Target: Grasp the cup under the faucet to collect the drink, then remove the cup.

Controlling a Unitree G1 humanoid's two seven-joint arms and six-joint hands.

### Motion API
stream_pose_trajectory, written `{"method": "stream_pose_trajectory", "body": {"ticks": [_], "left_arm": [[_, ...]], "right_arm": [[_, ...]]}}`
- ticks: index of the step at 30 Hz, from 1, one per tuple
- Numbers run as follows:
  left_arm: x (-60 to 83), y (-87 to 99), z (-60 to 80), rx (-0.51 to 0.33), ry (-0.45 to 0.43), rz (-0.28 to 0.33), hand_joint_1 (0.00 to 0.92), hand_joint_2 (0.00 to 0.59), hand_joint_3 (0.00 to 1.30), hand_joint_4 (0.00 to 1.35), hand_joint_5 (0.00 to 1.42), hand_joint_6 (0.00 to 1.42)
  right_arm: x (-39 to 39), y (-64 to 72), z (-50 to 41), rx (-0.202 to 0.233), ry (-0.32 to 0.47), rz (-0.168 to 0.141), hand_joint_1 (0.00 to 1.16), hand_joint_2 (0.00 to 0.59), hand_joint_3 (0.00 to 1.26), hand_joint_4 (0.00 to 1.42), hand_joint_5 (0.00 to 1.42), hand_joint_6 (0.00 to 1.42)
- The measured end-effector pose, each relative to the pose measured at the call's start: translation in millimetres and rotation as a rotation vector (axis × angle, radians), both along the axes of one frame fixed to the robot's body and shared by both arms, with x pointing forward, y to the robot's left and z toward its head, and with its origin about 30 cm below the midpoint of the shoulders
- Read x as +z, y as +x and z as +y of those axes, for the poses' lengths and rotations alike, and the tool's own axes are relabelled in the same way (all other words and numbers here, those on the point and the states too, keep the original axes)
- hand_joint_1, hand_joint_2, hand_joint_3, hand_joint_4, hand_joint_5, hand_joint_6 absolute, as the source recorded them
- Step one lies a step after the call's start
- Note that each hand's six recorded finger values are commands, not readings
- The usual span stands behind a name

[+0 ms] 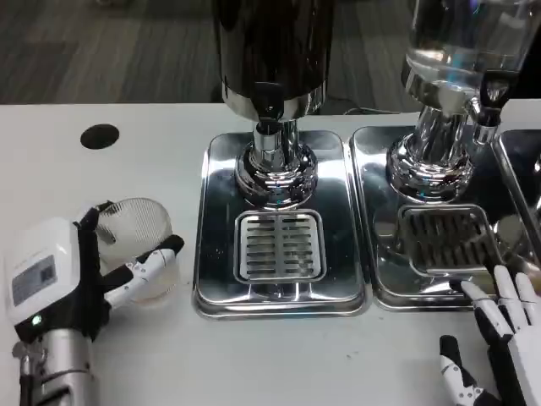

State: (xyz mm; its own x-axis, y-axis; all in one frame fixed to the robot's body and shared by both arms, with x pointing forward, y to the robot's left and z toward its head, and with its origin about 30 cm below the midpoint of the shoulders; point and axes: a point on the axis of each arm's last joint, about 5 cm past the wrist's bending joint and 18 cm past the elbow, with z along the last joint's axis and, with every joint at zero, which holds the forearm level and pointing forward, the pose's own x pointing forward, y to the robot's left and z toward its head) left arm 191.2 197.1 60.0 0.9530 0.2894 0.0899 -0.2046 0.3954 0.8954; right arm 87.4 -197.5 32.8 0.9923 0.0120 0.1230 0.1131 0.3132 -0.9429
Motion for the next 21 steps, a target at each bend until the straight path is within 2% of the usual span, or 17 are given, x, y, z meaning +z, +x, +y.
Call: {"method": "stream_pose_trajectory", "body": {"ticks": [21], "left_arm": [[-0.4,-8.4,-4.2,-0.018,0.019,-0.017,0.388,0.118,0.56,0.60,0.89,1.19]], "right_arm": [[0.6,0.1,0.5,0.004,-0.001,-0.004,0.25,0.461,0.21,0.00,0.00,0.15]]}}
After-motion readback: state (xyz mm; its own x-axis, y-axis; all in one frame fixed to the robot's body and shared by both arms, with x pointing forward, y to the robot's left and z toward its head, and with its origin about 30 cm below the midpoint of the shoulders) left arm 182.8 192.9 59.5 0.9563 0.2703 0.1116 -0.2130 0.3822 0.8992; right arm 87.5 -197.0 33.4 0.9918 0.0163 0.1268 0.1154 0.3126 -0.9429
